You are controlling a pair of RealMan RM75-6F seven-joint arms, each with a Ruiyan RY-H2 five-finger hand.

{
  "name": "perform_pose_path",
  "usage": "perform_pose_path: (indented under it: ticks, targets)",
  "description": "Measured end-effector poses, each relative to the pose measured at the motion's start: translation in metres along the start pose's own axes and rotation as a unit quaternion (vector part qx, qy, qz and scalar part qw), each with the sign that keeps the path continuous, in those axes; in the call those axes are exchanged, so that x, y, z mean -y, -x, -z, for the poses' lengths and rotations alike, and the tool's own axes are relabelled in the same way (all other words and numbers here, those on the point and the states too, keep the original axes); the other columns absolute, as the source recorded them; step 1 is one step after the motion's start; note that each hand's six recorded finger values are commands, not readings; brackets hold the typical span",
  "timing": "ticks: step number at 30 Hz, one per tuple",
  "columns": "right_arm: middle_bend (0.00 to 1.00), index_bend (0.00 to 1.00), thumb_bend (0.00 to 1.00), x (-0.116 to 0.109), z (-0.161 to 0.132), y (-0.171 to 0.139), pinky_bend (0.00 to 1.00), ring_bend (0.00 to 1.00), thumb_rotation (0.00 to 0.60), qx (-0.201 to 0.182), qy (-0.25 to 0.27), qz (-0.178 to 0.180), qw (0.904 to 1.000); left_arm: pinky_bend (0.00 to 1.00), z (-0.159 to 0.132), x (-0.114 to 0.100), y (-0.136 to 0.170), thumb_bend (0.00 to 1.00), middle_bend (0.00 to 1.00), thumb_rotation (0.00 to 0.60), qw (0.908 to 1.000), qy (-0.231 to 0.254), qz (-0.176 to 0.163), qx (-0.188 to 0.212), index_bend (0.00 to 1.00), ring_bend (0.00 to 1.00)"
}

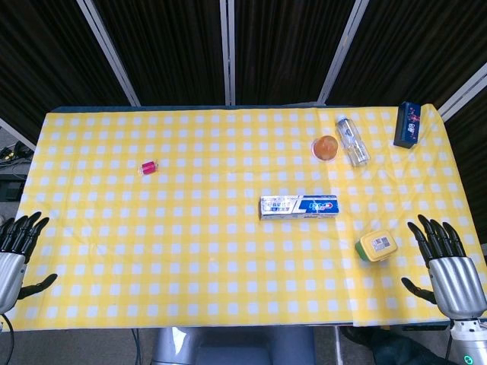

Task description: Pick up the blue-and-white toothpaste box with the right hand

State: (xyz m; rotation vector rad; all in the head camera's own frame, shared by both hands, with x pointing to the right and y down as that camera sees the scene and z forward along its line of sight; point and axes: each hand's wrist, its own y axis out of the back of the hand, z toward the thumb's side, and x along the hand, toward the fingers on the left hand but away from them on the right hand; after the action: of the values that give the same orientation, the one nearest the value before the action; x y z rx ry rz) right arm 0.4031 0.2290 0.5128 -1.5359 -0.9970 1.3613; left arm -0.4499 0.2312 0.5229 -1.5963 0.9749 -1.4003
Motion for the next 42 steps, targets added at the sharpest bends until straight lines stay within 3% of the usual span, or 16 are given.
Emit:
perform_pose_path:
  ticks: [5,11,17,25,30,36,42]
  targets:
    - [0.0,0.0,0.0,0.003,0.001,0.002,0.0,0.0,0.6,0.003,0.0,-0.006,1.0,0.0,0.0,0.001,0.0,0.0,0.0,0.6,1.0,0.003,0.004,-0.002,0.0,0.0]
    - [0.0,0.0,0.0,0.014,-0.002,0.022,0.0,0.0,0.6,-0.005,0.017,-0.037,0.9991,0.0,0.001,0.004,-0.003,0.0,0.0,0.6,0.9999,0.003,0.01,-0.006,0.0,0.0]
    - [0.0,0.0,0.0,0.033,-0.019,0.072,0.0,0.0,0.6,-0.04,0.04,-0.097,0.9937,0.0,-0.002,0.006,-0.01,0.0,0.0,0.6,0.9999,-0.003,0.009,-0.006,0.0,0.0]
    - [0.01,0.01,0.0,0.066,-0.067,0.169,0.0,0.0,0.6,-0.093,0.04,-0.17,0.9803,0.0,0.004,0.015,-0.017,0.0,0.0,0.6,0.9995,-0.008,0.022,-0.022,0.0,0.0]
    - [0.09,0.09,0.0,0.095,-0.1,0.208,0.12,0.01,0.6,-0.099,0.037,-0.191,0.9759,0.0,0.009,0.018,-0.021,0.0,0.0,0.6,0.9991,-0.008,0.028,-0.031,0.0,0.0]
    - [0.16,0.14,0.0,0.121,-0.129,0.228,0.19,0.09,0.6,-0.102,0.027,-0.204,0.9733,0.0,0.013,0.022,-0.025,0.0,0.0,0.6,0.9987,-0.003,0.036,-0.037,0.0,0.0]
    - [0.21,0.17,0.0,0.142,-0.139,0.23,0.21,0.12,0.6,-0.096,0.016,-0.225,0.9696,0.0,0.017,0.021,-0.026,0.0,0.0,0.6,0.9986,-0.001,0.034,-0.041,0.0,0.0]
